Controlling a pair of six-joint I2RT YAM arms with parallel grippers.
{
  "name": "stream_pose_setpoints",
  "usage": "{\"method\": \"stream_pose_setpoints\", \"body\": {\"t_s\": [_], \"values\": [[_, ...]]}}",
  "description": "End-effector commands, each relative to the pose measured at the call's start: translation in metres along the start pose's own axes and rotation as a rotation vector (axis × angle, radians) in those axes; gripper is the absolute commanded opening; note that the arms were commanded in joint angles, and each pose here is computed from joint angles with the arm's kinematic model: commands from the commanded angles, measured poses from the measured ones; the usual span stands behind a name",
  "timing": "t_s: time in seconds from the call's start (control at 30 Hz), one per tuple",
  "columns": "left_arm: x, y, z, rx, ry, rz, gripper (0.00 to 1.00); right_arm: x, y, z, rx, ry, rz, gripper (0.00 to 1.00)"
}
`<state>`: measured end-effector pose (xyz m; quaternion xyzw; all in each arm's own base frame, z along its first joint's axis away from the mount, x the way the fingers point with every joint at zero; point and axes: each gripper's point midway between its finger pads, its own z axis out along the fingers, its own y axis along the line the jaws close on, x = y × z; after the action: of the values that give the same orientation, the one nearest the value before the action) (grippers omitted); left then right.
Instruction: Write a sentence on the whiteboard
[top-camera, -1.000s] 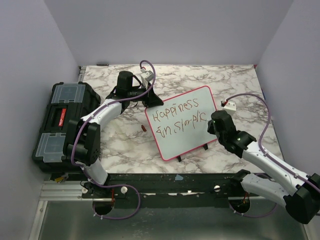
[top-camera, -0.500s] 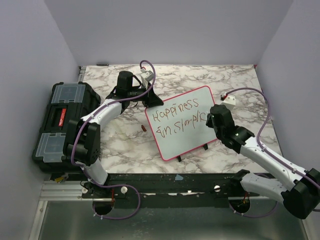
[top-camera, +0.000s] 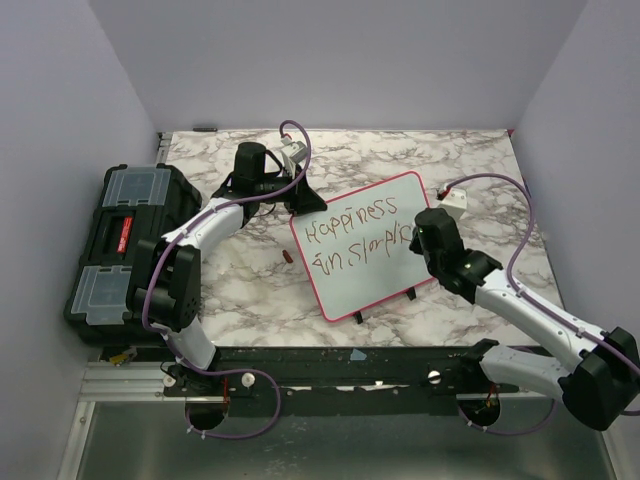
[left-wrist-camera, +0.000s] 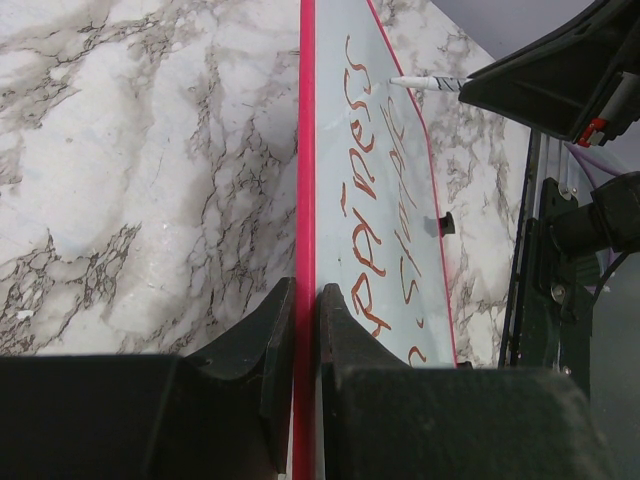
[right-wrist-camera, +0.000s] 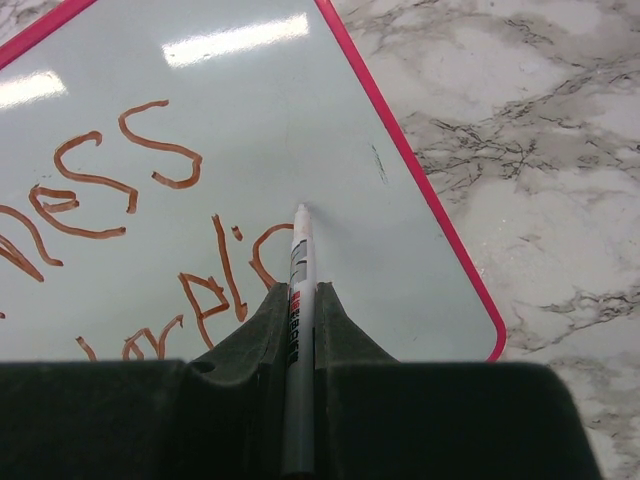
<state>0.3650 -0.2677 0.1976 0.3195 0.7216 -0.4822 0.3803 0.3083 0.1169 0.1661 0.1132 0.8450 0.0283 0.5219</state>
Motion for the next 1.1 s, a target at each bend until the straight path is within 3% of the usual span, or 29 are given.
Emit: {"method": "stream_pose_setpoints", "body": {"t_s": [0.0, 0.8, 1.07], "values": [[-0.025, 0.005, -0.004, -0.005, -0.064, 0.132, 0.00, 0.000, -0.005, -0.002, 0.011, -0.013, 0.010, 0.01], [-0.025, 0.003, -0.005, 0.001, -0.069, 0.131, 0.00, 0.061, -0.028, -0.021, 0.003, 0.165, 0.048, 0.01], [-0.025, 0.002, -0.005, 0.004, -0.068, 0.129, 0.00, 0.025, -0.019, -0.031, -0.025, 0.106, 0.051, 0.01]]}}
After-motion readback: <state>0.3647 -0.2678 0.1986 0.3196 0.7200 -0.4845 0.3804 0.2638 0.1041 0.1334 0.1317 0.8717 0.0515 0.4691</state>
